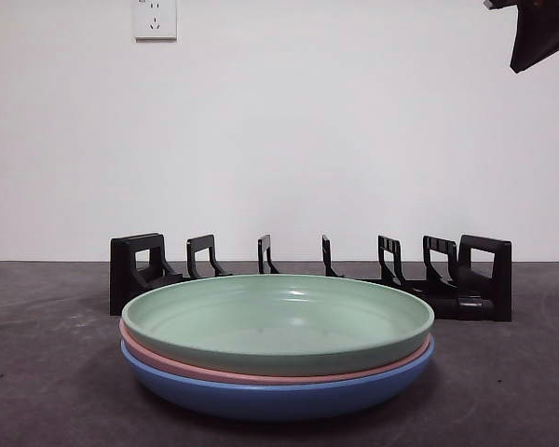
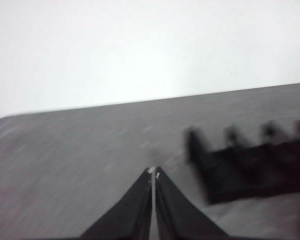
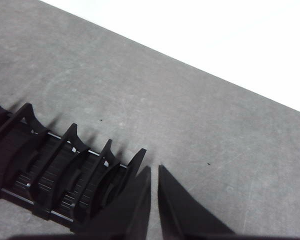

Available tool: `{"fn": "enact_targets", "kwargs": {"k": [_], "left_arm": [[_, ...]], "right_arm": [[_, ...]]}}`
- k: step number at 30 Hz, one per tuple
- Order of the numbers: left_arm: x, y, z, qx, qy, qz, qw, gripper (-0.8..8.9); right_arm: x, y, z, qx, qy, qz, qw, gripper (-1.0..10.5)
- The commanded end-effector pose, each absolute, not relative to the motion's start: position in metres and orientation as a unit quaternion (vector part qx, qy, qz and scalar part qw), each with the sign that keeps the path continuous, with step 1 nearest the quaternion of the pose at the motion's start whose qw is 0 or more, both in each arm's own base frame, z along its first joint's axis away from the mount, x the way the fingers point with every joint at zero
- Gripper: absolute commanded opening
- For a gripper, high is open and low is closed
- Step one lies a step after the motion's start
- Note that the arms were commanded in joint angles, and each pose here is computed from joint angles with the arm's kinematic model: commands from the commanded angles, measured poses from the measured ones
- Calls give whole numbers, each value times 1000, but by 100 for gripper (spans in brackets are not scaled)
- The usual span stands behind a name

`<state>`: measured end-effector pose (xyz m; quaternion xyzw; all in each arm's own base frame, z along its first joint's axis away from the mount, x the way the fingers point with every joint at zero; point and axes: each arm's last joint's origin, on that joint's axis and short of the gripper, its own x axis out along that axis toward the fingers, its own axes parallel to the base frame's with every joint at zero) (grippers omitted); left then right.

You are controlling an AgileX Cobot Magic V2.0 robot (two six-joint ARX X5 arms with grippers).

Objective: Place the plate

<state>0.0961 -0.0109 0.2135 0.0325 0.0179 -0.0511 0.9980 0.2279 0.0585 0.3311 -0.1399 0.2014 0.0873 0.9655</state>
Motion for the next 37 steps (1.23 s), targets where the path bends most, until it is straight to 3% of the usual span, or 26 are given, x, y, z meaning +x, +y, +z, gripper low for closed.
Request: {"fn": "enact_targets", "kwargs": {"k": [1, 7, 26, 29, 33, 37], "left_arm": [[95, -6, 182, 10, 16, -21, 1000, 7], [96, -1, 155, -5, 59, 8, 998, 7], [96, -1, 154, -5, 63, 8, 998, 7], [96, -1, 154, -5, 63, 8, 998, 7], [96, -1, 155, -5, 63, 8, 998, 7], [96, -1, 155, -5, 63, 8, 998, 7]], "right_arm": [[230, 60, 335, -133, 194, 87, 968, 22], [230, 60, 334, -133, 194, 87, 968, 22], [217, 52, 336, -149, 191, 73, 968, 22], [190, 37, 317, -133, 160, 72, 975, 22], [142, 17, 263, -94, 93, 36, 991, 22], [109, 5, 208, -83, 71, 0, 994, 22]]}}
